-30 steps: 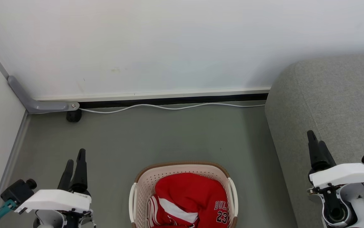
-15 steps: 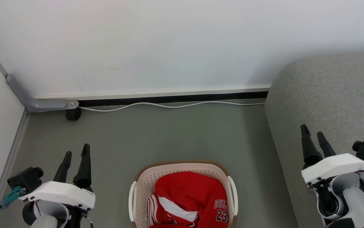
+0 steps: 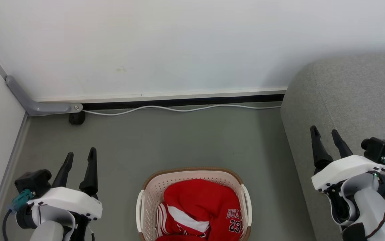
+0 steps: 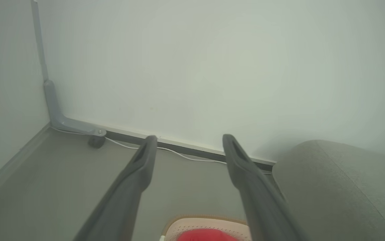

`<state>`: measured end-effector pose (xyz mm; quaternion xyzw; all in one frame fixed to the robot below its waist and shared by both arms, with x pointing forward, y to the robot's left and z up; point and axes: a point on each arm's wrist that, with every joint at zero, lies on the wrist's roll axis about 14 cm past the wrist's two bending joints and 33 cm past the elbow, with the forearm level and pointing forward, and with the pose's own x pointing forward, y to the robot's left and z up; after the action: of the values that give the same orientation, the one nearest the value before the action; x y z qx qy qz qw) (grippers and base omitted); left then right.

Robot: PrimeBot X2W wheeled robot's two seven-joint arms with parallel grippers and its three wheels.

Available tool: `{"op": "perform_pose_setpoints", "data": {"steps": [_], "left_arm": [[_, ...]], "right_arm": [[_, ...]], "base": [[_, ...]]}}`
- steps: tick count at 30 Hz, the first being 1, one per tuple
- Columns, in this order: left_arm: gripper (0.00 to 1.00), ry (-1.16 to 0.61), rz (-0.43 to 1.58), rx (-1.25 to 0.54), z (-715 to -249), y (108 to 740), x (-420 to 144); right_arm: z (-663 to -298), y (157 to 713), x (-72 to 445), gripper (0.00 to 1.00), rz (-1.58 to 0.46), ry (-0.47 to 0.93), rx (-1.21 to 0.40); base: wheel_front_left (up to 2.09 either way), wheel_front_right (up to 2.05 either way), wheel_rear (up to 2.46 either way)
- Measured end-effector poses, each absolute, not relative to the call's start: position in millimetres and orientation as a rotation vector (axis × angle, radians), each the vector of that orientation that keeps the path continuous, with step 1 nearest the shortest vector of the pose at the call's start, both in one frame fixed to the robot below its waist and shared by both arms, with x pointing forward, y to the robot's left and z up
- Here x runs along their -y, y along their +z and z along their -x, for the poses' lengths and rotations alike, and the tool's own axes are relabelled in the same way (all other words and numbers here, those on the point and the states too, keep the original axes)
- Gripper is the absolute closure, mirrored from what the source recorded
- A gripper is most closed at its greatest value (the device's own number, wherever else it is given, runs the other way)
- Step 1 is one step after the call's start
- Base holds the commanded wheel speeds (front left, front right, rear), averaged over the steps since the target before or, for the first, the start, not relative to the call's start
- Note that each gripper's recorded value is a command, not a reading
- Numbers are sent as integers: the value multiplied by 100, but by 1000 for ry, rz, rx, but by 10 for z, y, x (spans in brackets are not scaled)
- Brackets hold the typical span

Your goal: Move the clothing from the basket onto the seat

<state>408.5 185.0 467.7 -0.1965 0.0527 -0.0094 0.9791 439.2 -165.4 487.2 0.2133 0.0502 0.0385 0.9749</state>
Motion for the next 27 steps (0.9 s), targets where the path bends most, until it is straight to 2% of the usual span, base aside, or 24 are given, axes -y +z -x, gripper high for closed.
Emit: {"op": "perform_pose_setpoints", "data": {"steps": [27], "left_arm": [[0, -46, 79, -4, -4203, 4901, -1915]], "right_arm": [[-4562, 5187, 1779, 0, -103, 92, 27]], "base": [[0, 0, 0]]}}
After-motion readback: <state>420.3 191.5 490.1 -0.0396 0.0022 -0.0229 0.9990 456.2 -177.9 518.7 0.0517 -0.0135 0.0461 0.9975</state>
